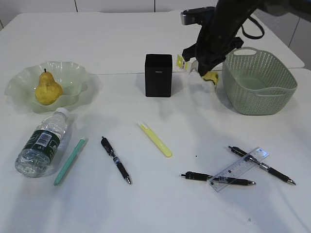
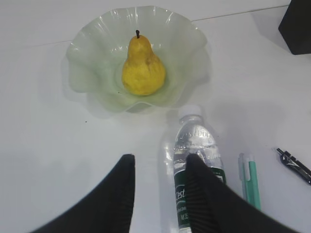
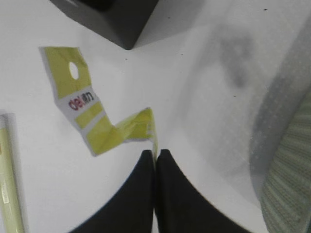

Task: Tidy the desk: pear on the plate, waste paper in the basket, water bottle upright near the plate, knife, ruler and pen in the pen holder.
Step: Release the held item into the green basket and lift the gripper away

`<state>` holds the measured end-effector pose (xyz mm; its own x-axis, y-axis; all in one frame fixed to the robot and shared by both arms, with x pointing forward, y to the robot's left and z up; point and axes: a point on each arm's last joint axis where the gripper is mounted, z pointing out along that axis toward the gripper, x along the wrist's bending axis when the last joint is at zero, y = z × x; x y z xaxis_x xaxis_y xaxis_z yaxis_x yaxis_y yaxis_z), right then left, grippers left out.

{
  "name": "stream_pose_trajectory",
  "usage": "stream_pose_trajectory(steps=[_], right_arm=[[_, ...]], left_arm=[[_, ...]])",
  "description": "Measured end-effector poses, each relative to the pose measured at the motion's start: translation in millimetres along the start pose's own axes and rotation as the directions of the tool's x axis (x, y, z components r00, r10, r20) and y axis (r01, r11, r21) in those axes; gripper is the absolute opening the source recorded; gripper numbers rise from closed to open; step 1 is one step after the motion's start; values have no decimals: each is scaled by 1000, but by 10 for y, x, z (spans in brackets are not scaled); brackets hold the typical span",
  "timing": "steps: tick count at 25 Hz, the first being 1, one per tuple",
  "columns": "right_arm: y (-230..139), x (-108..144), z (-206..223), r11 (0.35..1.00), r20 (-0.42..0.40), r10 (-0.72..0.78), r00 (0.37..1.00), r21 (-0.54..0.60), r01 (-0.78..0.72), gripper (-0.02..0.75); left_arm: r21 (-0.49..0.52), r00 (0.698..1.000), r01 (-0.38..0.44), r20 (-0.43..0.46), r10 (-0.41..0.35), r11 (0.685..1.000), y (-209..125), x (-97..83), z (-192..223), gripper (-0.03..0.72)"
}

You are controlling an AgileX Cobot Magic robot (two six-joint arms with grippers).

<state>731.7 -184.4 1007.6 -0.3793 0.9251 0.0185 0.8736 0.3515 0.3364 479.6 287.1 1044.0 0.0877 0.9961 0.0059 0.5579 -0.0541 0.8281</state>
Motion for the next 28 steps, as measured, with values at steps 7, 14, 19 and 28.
stream_pose_trajectory(steps=[7,14,19,28], right_arm=[[1,-226,-404,988,107,144,984,-71,-137,15],[-93,-617,-734,960,138,264,955,-131,-246,15],[-186,-904,-817,942,159,325,932,-146,-303,15],[-350,-1311,-873,912,188,404,895,-154,-380,15]], left_arm=[[0,1000,0,0,0,1000,0,0,0,243],[8,1000,1,2,-1,1000,-7,-1,0,244],[16,1000,1,3,-1,1000,-14,-3,0,244],[27,1000,1,5,-1,1000,-25,-5,0,244]])
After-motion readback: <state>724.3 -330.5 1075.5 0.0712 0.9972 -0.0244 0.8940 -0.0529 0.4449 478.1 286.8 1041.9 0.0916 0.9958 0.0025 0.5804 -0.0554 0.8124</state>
